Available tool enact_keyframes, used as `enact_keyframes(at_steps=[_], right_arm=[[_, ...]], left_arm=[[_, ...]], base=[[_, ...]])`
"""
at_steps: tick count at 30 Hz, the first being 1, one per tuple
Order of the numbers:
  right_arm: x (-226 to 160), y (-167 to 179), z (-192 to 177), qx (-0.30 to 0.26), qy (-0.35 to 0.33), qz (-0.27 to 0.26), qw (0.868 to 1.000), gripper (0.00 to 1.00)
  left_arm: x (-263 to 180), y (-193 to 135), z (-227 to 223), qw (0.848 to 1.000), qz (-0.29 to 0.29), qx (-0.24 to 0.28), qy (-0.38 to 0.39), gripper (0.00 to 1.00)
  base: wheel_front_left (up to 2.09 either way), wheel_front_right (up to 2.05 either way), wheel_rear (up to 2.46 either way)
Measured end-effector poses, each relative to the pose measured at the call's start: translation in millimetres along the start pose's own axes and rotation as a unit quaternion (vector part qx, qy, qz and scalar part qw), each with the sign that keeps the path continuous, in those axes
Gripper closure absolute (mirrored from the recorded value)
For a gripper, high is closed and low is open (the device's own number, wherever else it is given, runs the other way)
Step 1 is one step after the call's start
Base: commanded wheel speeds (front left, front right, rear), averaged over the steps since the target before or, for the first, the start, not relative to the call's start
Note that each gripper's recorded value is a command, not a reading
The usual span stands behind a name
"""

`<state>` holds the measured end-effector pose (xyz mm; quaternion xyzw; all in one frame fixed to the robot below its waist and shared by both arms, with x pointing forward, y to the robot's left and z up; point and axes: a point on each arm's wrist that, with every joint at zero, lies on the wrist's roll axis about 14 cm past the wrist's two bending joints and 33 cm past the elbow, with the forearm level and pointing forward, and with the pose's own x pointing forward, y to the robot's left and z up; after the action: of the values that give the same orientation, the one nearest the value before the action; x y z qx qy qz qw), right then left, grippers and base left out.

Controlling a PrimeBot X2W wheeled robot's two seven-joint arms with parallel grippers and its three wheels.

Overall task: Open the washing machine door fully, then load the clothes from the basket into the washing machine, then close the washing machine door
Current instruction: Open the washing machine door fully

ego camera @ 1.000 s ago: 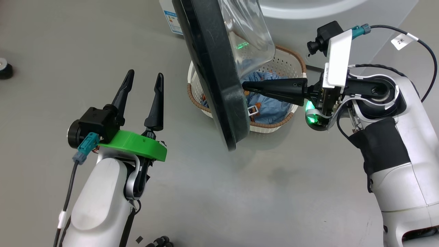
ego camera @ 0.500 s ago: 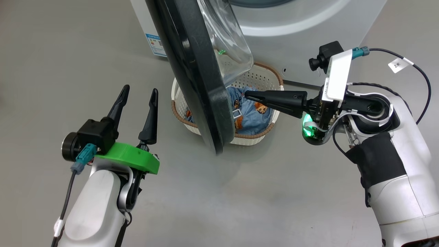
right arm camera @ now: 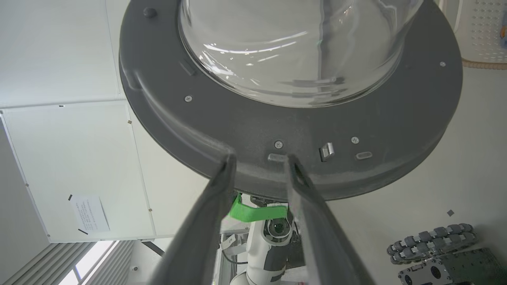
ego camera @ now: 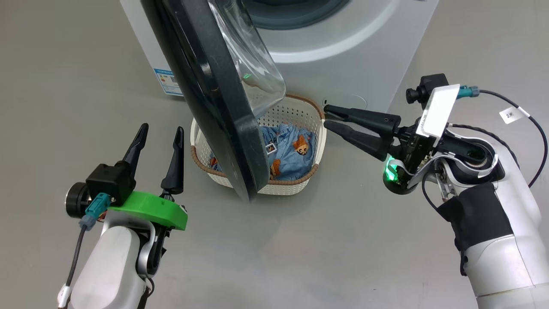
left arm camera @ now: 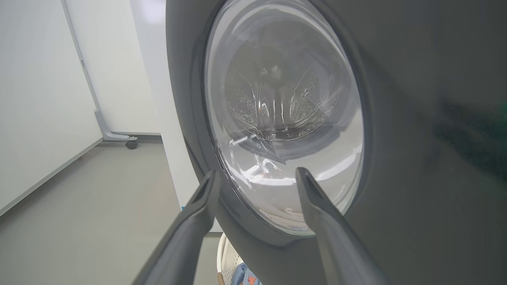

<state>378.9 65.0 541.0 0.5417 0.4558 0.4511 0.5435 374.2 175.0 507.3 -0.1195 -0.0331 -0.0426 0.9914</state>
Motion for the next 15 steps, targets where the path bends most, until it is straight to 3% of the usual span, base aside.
enact_keyframes(at_steps=[1, 7, 15], right_arm=[[-3, 0, 2, 0.004, -0.010, 0.003, 1.000, 0.00], [-29, -1, 23, 0.000, -0.094, 0.011, 0.996, 0.00], [-59, 14, 56, -0.055, -0.206, 0.026, 0.977, 0.00]], left_arm=[[0, -1, 0, 1.000, -0.002, 0.000, 0.000, 0.00], [1, -3, -1, 1.000, -0.009, 0.002, 0.001, 0.00], [4, -10, -1, 1.000, -0.021, 0.002, 0.001, 0.00]], base=[[0.00, 0.00, 0.00], [0.00, 0.00, 0.00], [0.00, 0.00, 0.00]])
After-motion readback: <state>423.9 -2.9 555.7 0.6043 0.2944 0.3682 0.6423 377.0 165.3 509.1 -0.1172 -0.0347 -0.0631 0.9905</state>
